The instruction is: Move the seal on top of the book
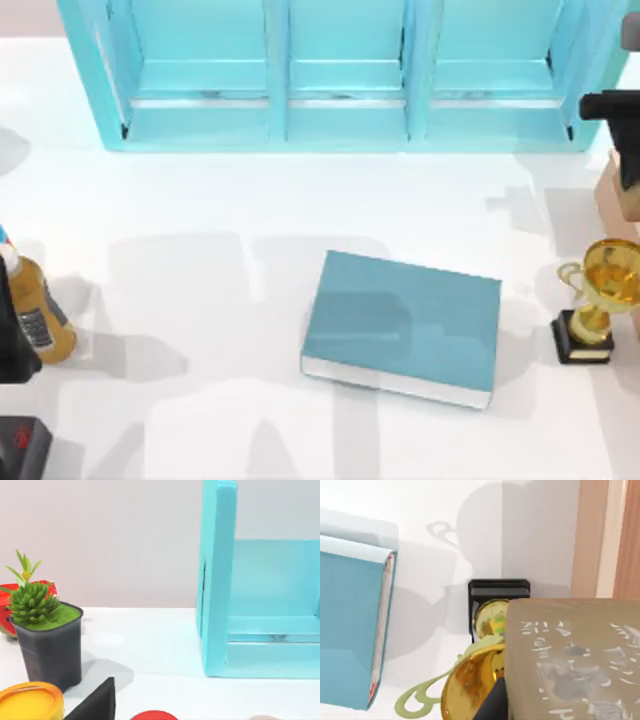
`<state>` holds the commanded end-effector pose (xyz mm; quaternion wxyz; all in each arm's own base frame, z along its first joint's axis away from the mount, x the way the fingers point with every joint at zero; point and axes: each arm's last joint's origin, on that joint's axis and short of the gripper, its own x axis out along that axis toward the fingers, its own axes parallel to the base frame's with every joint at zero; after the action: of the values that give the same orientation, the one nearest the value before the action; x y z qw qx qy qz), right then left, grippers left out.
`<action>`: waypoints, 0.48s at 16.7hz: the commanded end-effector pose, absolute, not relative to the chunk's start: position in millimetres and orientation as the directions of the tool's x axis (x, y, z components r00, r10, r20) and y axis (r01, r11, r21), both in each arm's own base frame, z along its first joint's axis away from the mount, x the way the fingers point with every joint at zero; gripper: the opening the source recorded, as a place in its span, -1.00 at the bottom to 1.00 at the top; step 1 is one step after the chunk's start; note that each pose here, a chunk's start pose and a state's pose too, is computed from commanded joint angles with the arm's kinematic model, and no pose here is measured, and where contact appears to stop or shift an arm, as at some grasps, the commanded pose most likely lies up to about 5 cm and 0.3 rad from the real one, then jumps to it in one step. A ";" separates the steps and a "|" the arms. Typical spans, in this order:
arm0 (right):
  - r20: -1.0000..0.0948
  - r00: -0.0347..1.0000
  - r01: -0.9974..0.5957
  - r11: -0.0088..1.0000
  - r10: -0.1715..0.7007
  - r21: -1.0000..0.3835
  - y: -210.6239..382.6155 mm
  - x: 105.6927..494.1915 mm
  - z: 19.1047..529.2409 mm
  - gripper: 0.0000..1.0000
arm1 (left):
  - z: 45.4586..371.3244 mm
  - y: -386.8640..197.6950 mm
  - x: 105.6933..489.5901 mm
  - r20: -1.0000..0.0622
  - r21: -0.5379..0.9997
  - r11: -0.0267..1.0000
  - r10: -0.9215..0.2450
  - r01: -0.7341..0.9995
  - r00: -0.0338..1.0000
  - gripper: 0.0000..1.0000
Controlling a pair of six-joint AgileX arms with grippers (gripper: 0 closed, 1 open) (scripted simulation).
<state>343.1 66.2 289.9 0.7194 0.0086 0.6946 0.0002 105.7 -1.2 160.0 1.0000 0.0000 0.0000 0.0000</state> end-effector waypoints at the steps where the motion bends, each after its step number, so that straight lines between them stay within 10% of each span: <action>1: -0.998 0.065 0.006 1.000 0.026 0.026 79.2 346.4 289.0 -1.00 | 160.0 -1.2 105.7 0.000 0.000 1.000 0.000 0.000 1.000 1.00; 8: -0.987 0.100 -0.070 0.990 0.126 0.120 229.2 328.6 244.7 -1.00 | 160.0 -1.2 105.7 0.000 0.000 1.000 0.000 0.000 1.000 1.00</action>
<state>328.6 229.2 244.7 0.7412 0.0213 0.6676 0.0661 105.7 -1.2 160.0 1.0000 0.0000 0.0000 0.0000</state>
